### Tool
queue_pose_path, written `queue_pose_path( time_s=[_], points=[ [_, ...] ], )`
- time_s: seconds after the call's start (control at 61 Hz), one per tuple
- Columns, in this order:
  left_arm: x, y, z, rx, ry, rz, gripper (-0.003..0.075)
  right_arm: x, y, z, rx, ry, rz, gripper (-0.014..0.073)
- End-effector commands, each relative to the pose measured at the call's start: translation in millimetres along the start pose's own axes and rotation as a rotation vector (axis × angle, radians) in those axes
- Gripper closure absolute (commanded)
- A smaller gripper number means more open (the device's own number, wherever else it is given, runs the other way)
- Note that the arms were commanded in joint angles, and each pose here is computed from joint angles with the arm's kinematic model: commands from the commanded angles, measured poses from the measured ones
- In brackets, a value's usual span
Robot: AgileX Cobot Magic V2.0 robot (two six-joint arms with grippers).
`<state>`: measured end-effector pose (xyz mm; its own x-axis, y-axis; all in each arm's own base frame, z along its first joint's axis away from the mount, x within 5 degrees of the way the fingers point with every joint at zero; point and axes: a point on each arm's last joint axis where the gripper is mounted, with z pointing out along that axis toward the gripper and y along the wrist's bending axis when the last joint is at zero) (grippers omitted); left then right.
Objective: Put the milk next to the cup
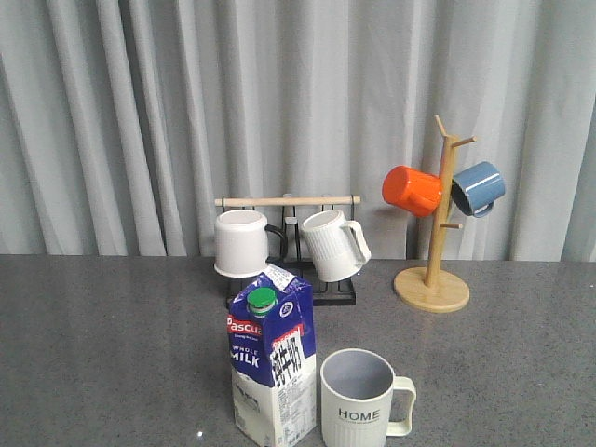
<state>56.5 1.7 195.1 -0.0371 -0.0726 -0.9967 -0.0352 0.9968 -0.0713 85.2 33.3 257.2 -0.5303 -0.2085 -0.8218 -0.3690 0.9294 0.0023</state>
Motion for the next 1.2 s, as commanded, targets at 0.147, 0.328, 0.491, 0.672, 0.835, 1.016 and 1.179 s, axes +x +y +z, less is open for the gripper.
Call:
queue_pose_path(
  time_s=[0.147,0.328,0.491,0.672,0.835,1.016,1.179],
  points=[
    [-4.1,0.3,-0.4,0.001,-0.106,0.001,0.0728,-13.1,-0.6,-4.0,0.006,-0.084,0.001,0.0600],
    [-4.8,0.1,-0.5,0.004,-0.114,-0.028,0.0728,-13.1,-0.6,-4.0,0.006,-0.084,0.001,0.0600],
    [-4.6,0.2,-0.5,0.004,-0.112,-0.032,0.0728,-12.8,-0.6,-4.0,0.006,-0.081,0.001,0.0600],
    [-4.6,0.2,-0.5,0.004,-0.112,-0.031,0.0728,-12.3,-0.5,-4.0,0.006,-0.075,0.001,0.0600],
    [-4.6,0.2,-0.5,0.004,-0.112,-0.031,0.0728,-12.3,-0.5,-4.0,0.006,-0.075,0.001,0.0600],
    [-4.6,0.2,-0.5,0.004,-0.112,-0.031,0.0728,-12.3,-0.5,-4.0,0.006,-0.075,0.001,0.0600],
    [-4.6,0.2,-0.5,0.004,-0.112,-0.031,0.0728,-12.3,-0.5,-4.0,0.006,-0.075,0.001,0.0600]
  ],
)
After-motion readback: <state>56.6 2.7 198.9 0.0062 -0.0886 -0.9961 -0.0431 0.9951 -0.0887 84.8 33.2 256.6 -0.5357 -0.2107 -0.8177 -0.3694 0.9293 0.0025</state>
